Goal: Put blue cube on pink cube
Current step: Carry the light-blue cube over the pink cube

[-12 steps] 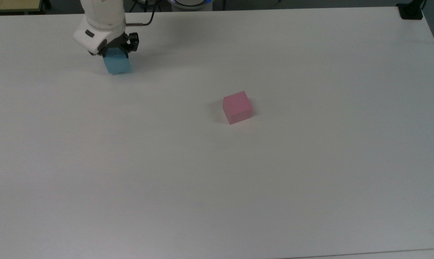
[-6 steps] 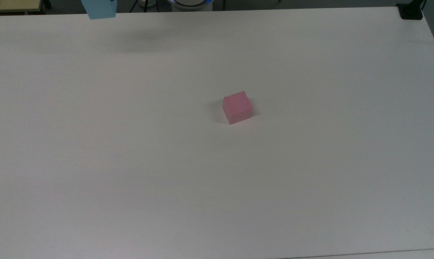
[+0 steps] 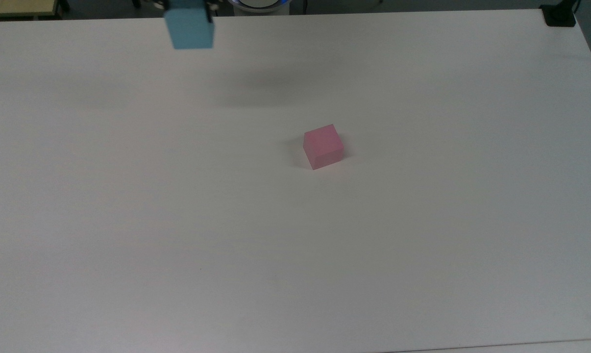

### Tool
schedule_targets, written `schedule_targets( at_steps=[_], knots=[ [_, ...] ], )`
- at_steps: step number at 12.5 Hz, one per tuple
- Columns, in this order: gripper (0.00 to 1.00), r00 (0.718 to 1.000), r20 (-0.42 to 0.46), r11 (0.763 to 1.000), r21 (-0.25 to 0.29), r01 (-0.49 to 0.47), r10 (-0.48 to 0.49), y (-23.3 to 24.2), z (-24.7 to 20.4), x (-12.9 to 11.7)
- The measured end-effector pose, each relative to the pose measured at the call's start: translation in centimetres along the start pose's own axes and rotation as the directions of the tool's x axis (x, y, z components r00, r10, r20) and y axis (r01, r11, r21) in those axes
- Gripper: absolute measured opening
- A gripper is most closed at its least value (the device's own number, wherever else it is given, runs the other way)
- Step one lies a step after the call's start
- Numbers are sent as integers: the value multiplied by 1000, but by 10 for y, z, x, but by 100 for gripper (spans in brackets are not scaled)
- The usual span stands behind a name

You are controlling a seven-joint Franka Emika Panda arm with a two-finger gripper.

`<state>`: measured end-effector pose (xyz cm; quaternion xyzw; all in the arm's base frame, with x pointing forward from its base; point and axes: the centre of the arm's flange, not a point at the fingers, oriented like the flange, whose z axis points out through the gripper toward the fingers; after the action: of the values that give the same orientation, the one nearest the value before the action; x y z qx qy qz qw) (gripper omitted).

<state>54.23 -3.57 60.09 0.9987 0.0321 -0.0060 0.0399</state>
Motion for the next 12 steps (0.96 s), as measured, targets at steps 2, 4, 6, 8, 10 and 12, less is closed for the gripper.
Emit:
schedule_targets(
  at_steps=[2,4,6,8,10,12],
  knots=[
    [62,1000,5,1000,-13,-11,11,-64,3,36],
    [62,1000,23,1000,-19,-7,8,-122,22,64],
    [62,999,43,1000,-28,13,-12,-170,42,79],
    [61,998,48,999,-26,36,-35,-189,44,81],
    [61,998,46,999,-24,43,-42,-194,41,80],
    [61,996,71,998,-27,49,-47,-198,56,83]
  ],
)
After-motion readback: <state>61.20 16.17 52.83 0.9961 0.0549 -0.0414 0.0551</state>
